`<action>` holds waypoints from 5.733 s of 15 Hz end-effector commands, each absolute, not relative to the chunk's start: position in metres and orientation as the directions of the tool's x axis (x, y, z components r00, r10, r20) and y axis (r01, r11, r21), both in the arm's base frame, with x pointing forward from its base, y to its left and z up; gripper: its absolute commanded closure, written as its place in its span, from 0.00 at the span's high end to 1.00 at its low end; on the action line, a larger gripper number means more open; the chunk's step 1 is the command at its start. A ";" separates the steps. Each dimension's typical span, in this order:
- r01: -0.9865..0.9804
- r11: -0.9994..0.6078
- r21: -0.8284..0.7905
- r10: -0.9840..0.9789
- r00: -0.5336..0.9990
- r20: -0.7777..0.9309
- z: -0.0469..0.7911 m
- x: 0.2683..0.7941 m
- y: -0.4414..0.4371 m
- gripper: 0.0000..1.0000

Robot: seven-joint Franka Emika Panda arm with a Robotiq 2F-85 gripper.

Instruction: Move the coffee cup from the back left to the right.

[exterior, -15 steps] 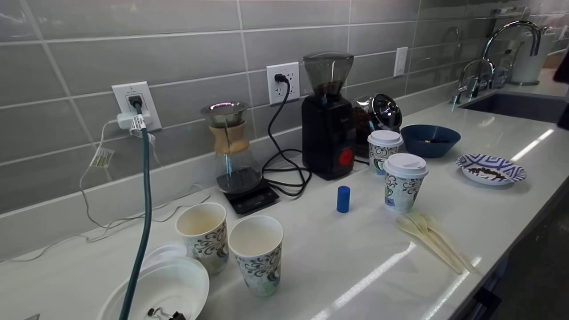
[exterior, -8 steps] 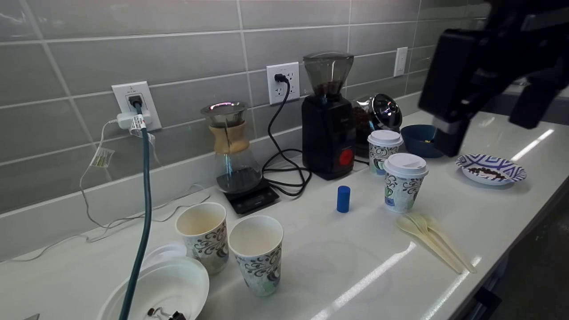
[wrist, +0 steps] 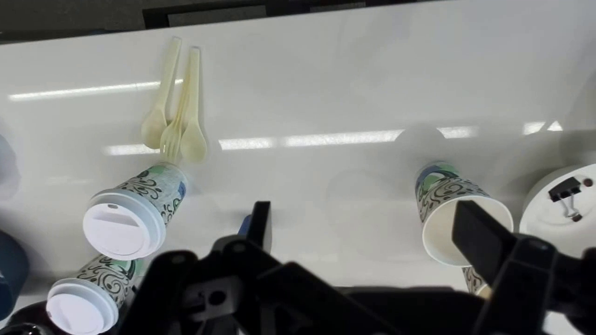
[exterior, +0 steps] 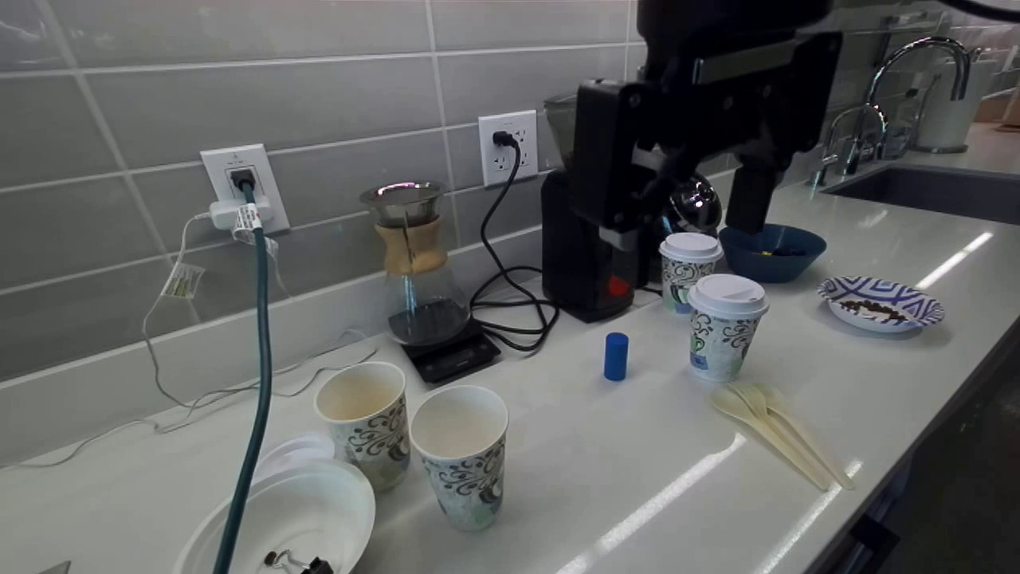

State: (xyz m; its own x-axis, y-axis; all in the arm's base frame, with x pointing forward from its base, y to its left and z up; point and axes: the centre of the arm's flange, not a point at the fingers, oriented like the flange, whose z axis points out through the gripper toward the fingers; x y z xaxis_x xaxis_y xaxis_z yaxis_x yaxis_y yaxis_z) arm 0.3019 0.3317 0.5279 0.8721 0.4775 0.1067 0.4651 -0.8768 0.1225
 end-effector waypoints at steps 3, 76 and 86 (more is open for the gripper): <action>0.470 -0.874 0.120 0.482 0.870 0.102 0.527 0.305 0.334 1.00; 0.953 -0.301 -0.034 0.933 0.302 0.194 0.366 0.432 0.557 0.45; 0.925 -0.378 -0.042 0.905 0.378 0.193 0.352 0.429 0.563 0.00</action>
